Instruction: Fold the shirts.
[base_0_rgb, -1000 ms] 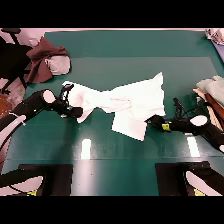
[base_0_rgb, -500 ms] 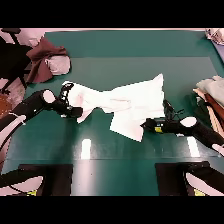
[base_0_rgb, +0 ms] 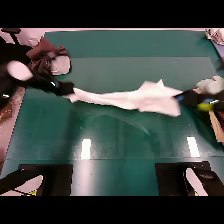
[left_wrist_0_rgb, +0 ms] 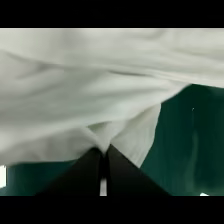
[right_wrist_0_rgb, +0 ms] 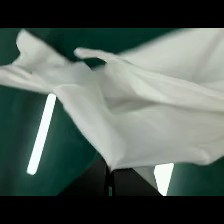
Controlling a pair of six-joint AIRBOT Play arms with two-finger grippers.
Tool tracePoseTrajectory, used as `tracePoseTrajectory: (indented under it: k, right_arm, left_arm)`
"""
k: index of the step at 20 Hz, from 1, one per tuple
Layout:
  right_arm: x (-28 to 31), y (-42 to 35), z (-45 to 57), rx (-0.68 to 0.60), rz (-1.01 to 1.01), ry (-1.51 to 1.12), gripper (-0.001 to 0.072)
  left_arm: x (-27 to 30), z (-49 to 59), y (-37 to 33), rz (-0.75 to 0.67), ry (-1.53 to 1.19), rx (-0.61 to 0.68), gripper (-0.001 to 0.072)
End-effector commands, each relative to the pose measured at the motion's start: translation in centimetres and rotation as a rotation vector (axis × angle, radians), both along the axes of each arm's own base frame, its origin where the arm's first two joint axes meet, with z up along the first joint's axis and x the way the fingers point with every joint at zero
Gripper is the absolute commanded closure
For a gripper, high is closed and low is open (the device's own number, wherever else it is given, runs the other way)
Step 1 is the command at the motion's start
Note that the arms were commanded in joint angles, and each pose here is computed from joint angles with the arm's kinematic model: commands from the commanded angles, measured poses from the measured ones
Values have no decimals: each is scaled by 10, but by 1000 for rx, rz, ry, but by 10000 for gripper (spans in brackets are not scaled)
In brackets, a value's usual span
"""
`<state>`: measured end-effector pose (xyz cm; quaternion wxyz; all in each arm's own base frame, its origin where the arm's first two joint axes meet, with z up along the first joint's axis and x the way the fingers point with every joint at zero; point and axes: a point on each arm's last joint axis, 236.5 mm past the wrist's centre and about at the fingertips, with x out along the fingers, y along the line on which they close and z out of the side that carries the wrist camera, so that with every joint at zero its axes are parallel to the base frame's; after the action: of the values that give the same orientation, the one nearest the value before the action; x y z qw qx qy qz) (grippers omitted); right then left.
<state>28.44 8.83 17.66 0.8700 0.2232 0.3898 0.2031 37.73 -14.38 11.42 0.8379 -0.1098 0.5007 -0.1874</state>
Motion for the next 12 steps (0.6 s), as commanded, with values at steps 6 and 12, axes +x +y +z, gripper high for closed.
tracePoseTrajectory:
  k: [6,12]
  right_arm:
    - [-13,-23,261,-273,-12,-475,699]
    - [-65,11,273,-200,46,-376,698]
  left_arm:
    - [-50,274,46,94,-453,-161,676]
    - [-152,387,46,147,-784,-192,676]
